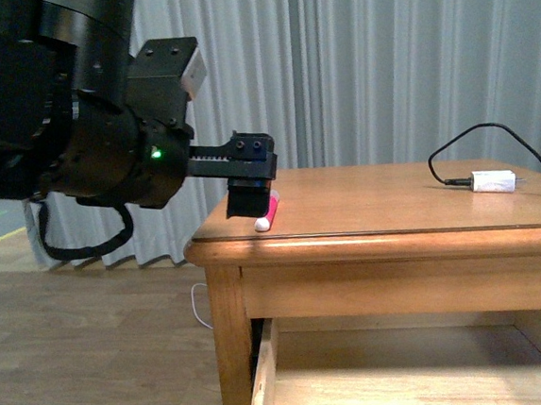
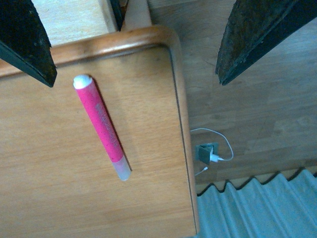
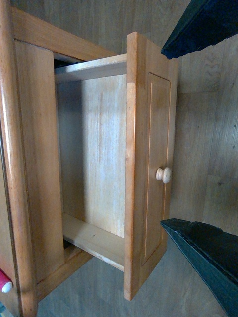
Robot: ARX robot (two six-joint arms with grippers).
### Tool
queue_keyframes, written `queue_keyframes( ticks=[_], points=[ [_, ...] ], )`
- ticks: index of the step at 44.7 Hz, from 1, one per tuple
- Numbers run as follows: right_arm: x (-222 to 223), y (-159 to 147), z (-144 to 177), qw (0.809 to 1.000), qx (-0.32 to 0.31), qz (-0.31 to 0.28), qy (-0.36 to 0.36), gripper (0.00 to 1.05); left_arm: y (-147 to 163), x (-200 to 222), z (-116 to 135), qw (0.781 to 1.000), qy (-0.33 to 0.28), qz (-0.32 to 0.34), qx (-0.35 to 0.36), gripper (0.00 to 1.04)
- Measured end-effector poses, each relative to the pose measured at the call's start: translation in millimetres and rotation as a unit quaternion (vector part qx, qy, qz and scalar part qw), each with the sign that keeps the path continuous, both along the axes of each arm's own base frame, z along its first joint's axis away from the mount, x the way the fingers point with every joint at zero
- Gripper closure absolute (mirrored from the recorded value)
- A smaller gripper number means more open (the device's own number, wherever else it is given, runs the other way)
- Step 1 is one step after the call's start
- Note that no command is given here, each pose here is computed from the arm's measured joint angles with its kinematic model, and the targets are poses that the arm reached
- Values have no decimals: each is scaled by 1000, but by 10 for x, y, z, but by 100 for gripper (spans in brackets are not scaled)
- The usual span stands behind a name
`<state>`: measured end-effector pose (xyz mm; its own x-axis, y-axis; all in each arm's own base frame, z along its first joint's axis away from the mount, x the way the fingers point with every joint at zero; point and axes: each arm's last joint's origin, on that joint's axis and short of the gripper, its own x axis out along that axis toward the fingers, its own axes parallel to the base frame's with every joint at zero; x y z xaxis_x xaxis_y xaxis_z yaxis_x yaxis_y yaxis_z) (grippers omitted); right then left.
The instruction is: Place pink marker in drawer with both arms
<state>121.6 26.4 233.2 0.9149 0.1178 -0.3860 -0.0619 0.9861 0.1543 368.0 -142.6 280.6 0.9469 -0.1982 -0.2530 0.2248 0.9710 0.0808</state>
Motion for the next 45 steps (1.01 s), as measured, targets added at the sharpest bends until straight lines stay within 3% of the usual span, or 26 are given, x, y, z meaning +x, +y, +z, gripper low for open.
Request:
queue_keyframes(
  ticks=[16, 39, 45],
  points=[
    [0, 0, 0, 1000, 0, 0, 0, 8, -370, 538, -139, 998, 62, -3, -23, 6],
    [0, 0, 0, 1000, 0, 0, 0, 8, -563, 605, -164, 996, 75, -12, 36, 6],
    [0, 0, 0, 1000, 0, 0, 0, 8, -563, 603, -169, 996, 77, -15, 40, 22]
  ],
)
